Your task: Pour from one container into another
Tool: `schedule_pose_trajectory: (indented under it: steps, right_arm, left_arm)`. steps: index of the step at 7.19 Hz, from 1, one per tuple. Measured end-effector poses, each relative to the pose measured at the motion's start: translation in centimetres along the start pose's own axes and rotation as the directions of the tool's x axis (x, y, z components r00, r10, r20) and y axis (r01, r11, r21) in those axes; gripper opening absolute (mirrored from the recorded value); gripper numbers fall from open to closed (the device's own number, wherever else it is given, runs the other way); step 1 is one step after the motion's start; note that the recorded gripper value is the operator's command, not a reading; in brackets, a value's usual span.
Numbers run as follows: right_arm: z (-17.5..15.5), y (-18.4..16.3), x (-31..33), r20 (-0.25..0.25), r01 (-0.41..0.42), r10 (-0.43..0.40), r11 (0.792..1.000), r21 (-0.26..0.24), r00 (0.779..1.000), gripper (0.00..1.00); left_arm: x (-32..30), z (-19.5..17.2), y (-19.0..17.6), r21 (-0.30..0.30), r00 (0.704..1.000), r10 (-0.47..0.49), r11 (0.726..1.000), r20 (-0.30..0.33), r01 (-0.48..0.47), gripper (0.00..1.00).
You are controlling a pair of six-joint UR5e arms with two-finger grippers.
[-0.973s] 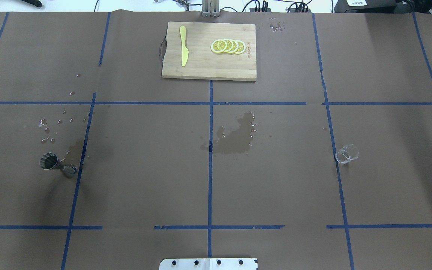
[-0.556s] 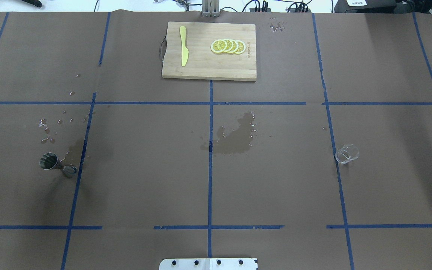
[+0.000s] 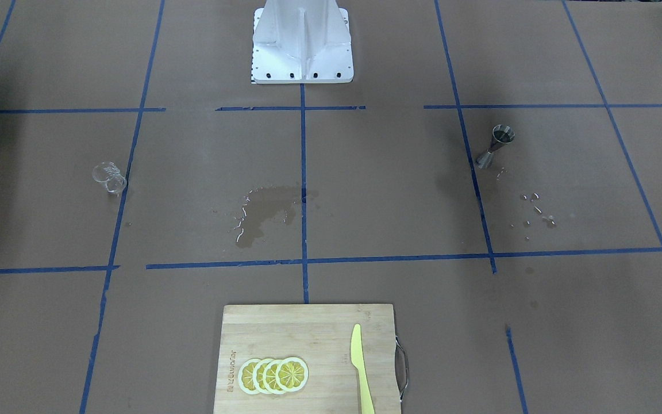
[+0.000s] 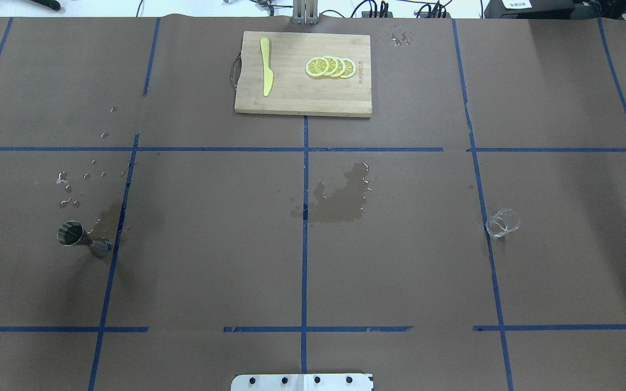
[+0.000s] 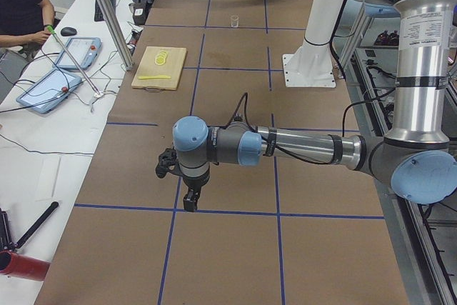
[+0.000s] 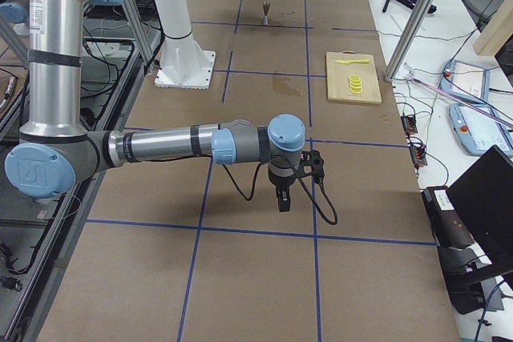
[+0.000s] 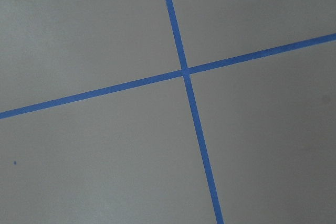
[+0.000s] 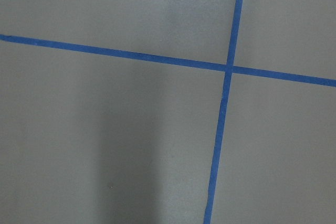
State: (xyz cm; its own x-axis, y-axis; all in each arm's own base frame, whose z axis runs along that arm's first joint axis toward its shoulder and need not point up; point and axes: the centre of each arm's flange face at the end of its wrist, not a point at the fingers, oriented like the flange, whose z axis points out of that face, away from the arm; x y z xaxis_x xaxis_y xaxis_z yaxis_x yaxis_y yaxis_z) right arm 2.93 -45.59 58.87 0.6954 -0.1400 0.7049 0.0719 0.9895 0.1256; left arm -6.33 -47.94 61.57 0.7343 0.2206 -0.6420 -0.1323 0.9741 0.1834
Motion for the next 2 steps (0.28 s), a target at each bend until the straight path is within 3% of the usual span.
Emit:
schedule_pose_trajectory:
  steps: [2]
  right_arm:
    - [0.21, 0.23, 0.06, 0.004, 0.012, -0.012, 1.0, 0.01, 1.0, 1.0]
  left_arm:
    - [0.12, -0.2, 0.08, 0.005, 1.0, 0.001, 1.0, 0.001, -0.001, 1.0]
